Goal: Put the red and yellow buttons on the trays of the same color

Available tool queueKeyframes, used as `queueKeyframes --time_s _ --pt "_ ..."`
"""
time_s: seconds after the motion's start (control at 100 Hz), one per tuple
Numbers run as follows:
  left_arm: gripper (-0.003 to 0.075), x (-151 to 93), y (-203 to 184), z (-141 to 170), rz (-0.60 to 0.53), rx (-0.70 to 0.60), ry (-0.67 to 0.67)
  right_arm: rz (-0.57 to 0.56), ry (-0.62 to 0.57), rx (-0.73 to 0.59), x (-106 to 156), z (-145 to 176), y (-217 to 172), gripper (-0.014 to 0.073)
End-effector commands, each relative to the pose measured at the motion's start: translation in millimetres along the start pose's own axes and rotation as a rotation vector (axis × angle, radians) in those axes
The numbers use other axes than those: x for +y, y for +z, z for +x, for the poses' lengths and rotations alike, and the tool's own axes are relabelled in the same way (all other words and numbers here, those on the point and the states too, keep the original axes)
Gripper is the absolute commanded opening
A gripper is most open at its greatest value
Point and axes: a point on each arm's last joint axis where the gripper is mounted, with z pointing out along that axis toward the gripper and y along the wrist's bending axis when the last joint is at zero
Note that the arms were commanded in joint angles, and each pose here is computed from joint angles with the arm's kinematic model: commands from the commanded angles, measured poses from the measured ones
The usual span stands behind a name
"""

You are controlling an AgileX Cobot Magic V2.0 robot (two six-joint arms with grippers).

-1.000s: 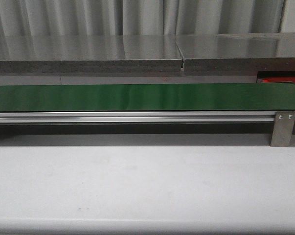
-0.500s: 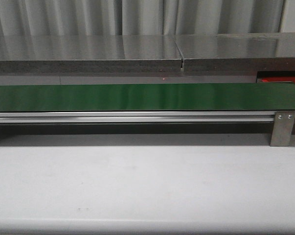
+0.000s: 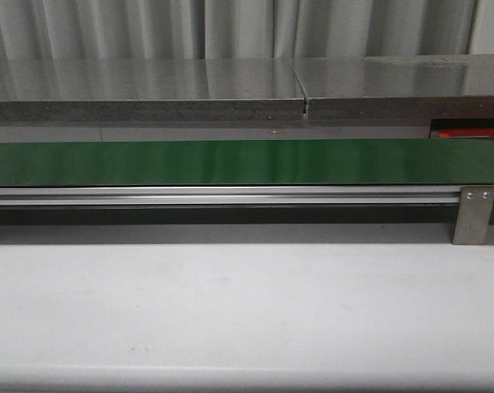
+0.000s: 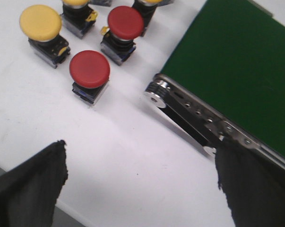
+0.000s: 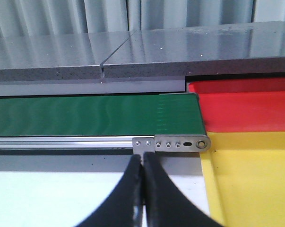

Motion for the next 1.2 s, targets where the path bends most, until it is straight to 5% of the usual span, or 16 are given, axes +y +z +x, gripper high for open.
queueKeyframes --time_s 0.0,0.48,1.19 --pt "0.0567 7 9 -21 0.003 -0.051 -0.064 -0.015 -0.006 -0.122 2 -15 -3 -0.0066" --pt "0.0564 20 77 -54 -0.011 0.066 -0.087 -0.015 -0.006 -0.122 2 -15 -3 -0.0066" --pt "0.0564 32 112 -64 -0.026 0.120 -0.122 -0.015 -0.006 -0.122 2 -15 -3 -0.0066"
